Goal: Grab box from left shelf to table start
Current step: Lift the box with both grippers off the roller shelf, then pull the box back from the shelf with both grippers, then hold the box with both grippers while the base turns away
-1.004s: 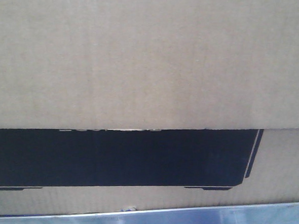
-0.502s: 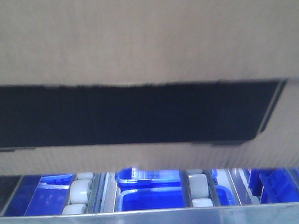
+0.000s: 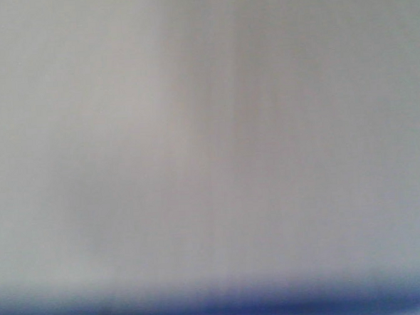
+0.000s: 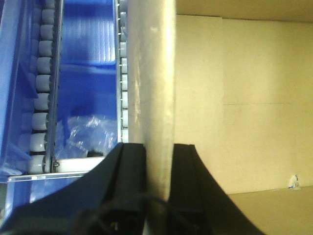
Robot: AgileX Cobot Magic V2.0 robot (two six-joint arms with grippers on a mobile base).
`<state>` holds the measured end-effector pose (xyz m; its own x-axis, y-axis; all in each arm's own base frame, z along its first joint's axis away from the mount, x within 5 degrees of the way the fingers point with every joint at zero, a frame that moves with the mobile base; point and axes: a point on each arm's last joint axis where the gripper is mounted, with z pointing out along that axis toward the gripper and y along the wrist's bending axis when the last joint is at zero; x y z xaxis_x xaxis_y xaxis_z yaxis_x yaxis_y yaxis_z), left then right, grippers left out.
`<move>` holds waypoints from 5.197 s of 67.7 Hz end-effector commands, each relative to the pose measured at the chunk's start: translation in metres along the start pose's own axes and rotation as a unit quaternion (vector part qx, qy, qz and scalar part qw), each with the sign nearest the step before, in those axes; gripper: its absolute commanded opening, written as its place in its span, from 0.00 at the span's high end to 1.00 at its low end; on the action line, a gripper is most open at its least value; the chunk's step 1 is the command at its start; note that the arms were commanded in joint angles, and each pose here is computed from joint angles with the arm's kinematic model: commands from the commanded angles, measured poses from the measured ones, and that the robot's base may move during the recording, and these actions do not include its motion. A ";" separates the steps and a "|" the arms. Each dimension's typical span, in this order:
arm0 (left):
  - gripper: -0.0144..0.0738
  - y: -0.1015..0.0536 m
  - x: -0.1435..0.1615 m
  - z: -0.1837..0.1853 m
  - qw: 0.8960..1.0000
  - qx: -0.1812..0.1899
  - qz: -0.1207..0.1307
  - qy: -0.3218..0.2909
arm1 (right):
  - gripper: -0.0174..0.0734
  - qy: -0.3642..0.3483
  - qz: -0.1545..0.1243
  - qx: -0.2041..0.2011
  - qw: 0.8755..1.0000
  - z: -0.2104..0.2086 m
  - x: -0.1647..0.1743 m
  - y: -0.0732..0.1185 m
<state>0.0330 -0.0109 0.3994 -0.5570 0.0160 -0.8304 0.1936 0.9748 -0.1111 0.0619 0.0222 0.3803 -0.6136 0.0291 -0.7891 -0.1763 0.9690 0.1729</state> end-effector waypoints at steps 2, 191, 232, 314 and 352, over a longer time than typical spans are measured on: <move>0.94 0.001 -0.005 -0.024 0.994 0.003 0.006 -0.113 | 0.74 -0.113 -0.033 0.024 0.993 -0.027 -0.001 0.001; 0.95 -0.002 0.053 -0.091 0.967 0.059 0.004 -0.250 | 0.74 -0.310 -0.059 -0.012 0.949 -0.109 0.047 0.023; 0.95 0.001 0.066 -0.041 0.985 0.049 -0.002 -0.166 | 0.74 -0.310 -0.059 -0.012 0.949 -0.109 0.047 0.023; 0.95 0.001 0.074 -0.022 0.990 0.052 -0.007 -0.130 | 0.74 -0.310 -0.059 -0.012 0.949 -0.109 0.047 0.023; 0.95 0.001 0.074 -0.022 0.990 0.052 -0.007 -0.130 | 0.74 -0.310 -0.059 -0.012 0.949 -0.109 0.047 0.023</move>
<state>-0.0284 -0.0035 0.3497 -0.2986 -0.0815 -0.9509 0.2803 0.9449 -0.1690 -0.0557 0.0213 0.4001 -0.0754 0.0663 -0.9950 -0.2588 0.9623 0.0837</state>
